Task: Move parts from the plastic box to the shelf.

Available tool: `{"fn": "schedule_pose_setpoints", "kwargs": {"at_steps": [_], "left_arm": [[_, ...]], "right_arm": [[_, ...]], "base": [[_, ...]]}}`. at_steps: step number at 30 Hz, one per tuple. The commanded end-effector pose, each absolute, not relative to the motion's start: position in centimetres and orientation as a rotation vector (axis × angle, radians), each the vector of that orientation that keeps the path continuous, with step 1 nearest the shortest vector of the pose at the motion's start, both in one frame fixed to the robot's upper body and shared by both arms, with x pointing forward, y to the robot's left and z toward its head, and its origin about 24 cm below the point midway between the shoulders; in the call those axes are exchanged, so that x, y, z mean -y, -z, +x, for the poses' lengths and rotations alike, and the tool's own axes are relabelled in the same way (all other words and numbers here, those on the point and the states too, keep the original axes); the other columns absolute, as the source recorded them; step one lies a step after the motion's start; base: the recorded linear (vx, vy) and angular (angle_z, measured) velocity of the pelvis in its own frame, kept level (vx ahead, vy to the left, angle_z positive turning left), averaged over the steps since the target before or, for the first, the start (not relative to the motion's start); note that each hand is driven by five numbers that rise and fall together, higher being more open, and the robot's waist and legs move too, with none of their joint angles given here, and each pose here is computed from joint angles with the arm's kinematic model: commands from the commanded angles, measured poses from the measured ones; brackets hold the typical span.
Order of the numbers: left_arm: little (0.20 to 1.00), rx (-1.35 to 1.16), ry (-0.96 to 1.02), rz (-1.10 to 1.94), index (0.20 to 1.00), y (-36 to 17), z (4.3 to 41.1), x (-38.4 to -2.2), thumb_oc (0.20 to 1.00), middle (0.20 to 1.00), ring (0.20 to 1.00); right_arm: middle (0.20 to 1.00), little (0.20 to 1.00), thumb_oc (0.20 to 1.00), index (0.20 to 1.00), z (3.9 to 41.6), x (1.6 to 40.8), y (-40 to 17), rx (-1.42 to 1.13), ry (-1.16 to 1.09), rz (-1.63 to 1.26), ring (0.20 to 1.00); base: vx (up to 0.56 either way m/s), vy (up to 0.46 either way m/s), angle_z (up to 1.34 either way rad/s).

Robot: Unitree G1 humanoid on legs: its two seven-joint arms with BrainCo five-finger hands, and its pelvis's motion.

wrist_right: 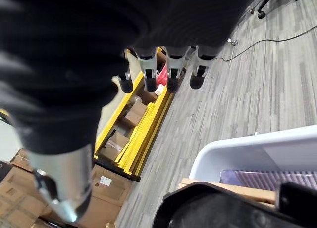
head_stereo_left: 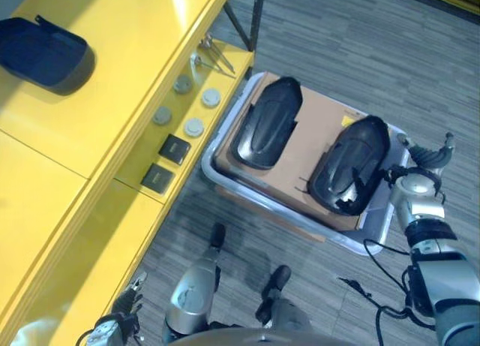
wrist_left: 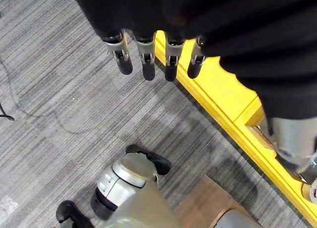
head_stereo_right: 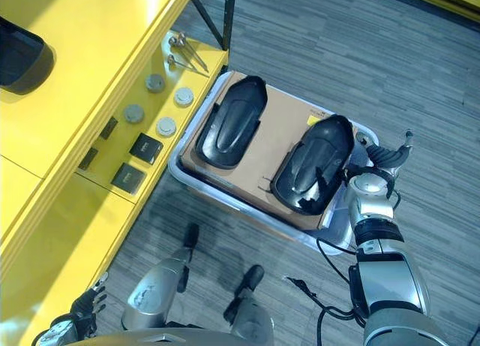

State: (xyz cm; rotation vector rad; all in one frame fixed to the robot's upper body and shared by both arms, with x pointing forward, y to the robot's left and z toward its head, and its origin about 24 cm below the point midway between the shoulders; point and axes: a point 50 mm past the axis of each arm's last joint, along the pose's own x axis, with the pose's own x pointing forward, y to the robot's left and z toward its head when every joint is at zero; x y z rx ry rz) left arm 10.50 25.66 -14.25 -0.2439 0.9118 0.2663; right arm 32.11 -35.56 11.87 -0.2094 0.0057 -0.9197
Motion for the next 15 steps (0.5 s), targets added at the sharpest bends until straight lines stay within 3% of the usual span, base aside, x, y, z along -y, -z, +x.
{"fn": "schedule_pose_setpoints", "kwargs": {"at_steps": [1,15], "left_arm": [[1.0,-0.898,-0.239,-0.223,1.0,14.1,10.3,-26.0,1.0,1.0,1.0],[1.0,-0.873,-0.234,-0.256,1.0,14.0,11.5,-25.0,1.0,1.0,1.0]], "right_arm": [[1.0,1.0,1.0,1.0,31.9,36.7,-14.2,0.057,0.896,-0.286,1.0],[1.0,1.0,1.0,1.0,32.8,33.6,-8.9,-0.167,0.723,-0.298,1.0]], "base": [[0.0,0.0,0.0],[-0.01,0.002,-0.01]]}}
